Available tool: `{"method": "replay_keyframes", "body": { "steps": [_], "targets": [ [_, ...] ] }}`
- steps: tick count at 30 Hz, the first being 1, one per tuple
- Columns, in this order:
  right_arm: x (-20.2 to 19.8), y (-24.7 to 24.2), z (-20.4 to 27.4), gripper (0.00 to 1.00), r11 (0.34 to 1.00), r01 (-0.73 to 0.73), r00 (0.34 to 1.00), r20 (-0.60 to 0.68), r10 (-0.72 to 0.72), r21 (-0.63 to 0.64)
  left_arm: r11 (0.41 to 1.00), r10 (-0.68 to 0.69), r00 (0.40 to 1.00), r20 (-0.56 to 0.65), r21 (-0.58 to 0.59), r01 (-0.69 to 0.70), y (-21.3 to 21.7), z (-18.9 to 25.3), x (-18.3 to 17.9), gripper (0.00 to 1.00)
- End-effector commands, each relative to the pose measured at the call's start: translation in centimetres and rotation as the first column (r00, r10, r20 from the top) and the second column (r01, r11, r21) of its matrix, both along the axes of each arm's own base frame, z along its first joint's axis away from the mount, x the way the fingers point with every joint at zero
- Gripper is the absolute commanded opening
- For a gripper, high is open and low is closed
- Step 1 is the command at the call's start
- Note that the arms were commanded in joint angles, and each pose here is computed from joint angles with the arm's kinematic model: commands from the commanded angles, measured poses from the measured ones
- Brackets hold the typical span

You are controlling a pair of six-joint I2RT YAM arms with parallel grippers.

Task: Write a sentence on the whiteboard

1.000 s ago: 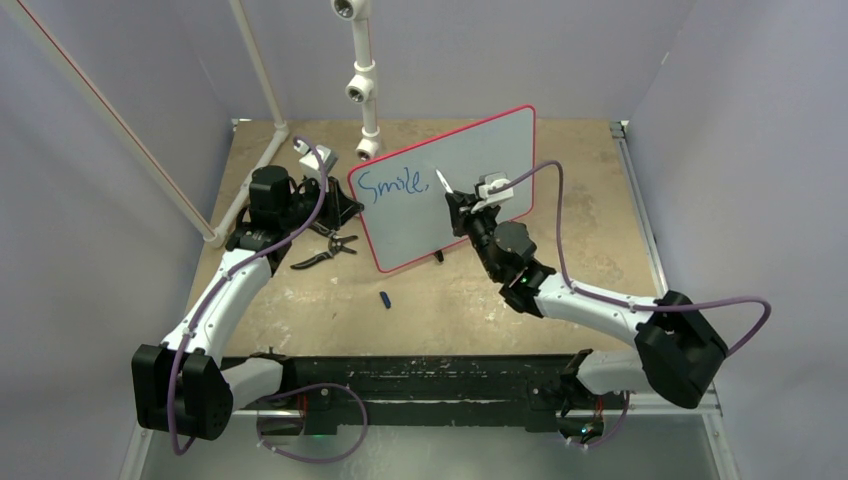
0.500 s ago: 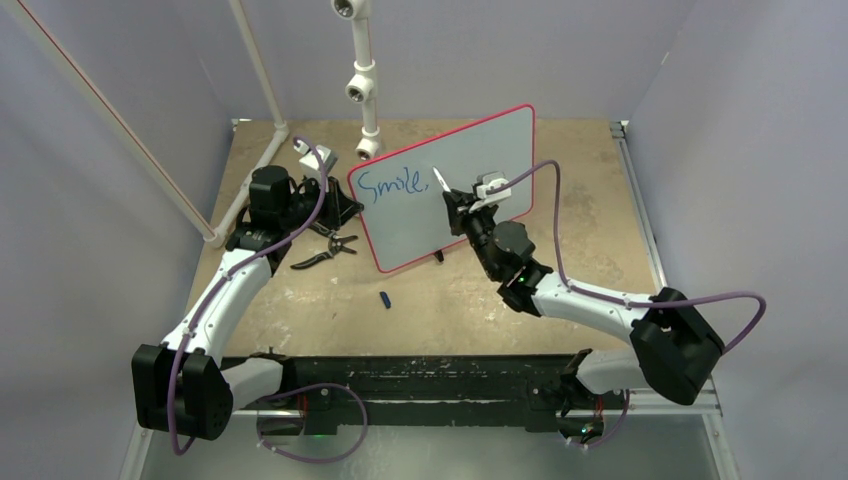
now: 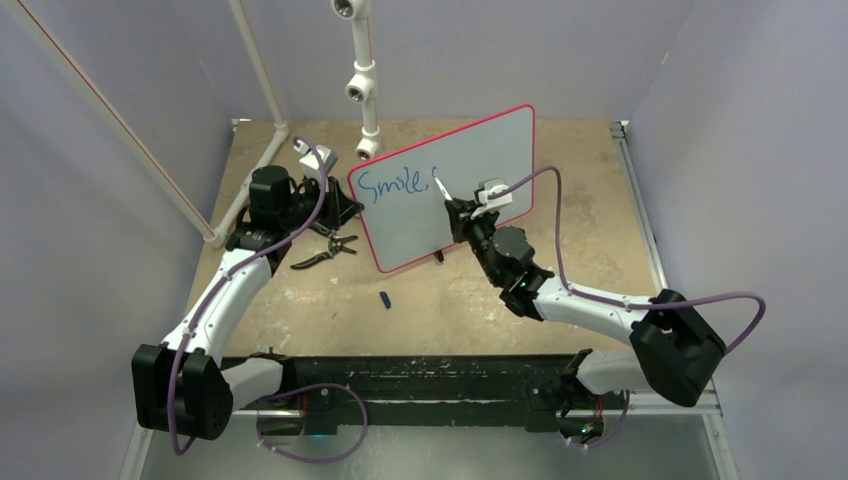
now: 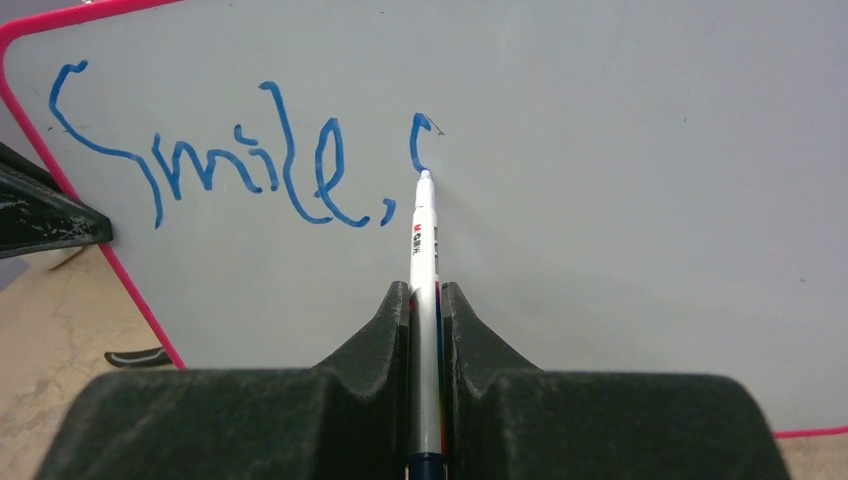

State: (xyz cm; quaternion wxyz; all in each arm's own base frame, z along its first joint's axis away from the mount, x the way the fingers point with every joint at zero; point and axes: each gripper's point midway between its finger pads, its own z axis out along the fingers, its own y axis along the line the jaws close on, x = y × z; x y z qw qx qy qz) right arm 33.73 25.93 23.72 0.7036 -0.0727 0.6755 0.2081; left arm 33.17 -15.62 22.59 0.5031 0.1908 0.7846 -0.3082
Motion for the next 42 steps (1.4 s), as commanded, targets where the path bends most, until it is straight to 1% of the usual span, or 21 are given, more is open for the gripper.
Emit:
{"method": "replay_keyframes", "body": {
  "steps": [1, 12, 21, 24, 30, 34, 42],
  "targets": [
    [0.3, -1.5, -0.3, 0.00, 0.997, 0.077, 0.996, -0.038, -0.077, 0.013, 1.000, -0.008, 1.000, 0.021, -0.005, 0.008, -0.3, 0.3, 0.1, 0.00],
    [0.2, -1.2, -1.5, 0.00, 0.998, 0.062, 0.996, -0.065, -0.064, -0.022, 1.000, -0.011, 1.000, 0.023, -0.005, 0.011, -0.4, 0.4, 0.1, 0.00],
    [-1.2, 0.0, -2.1, 0.00, 0.999, 0.016, 0.997, -0.072, -0.018, -0.032, 1.000, -0.012, 1.000, 0.027, -0.008, 0.012, -0.4, 0.5, 0.0, 0.00],
    [-1.6, 0.4, -1.4, 0.00, 1.000, 0.010, 0.998, -0.059, -0.011, -0.021, 1.000, -0.014, 1.000, 0.027, -0.008, 0.015, -0.5, 0.6, -0.1, 0.00],
    [-2.3, -0.3, 1.4, 0.00, 0.999, 0.015, 1.000, -0.023, -0.013, 0.052, 1.000, -0.015, 1.000, 0.028, -0.008, 0.015, -0.5, 0.5, -0.1, 0.00],
    [-2.0, -0.4, 2.4, 0.00, 0.999, 0.022, 1.000, -0.002, -0.022, 0.034, 1.000, -0.016, 0.999, 0.028, -0.008, 0.017, -0.5, 0.6, -0.1, 0.00],
    [-0.5, -0.2, 2.5, 0.00, 0.999, 0.050, 0.999, 0.017, -0.050, 0.008, 1.000, -0.016, 1.000, 0.025, -0.007, 0.016, -0.6, 0.5, -0.1, 0.00]
  ]
}}
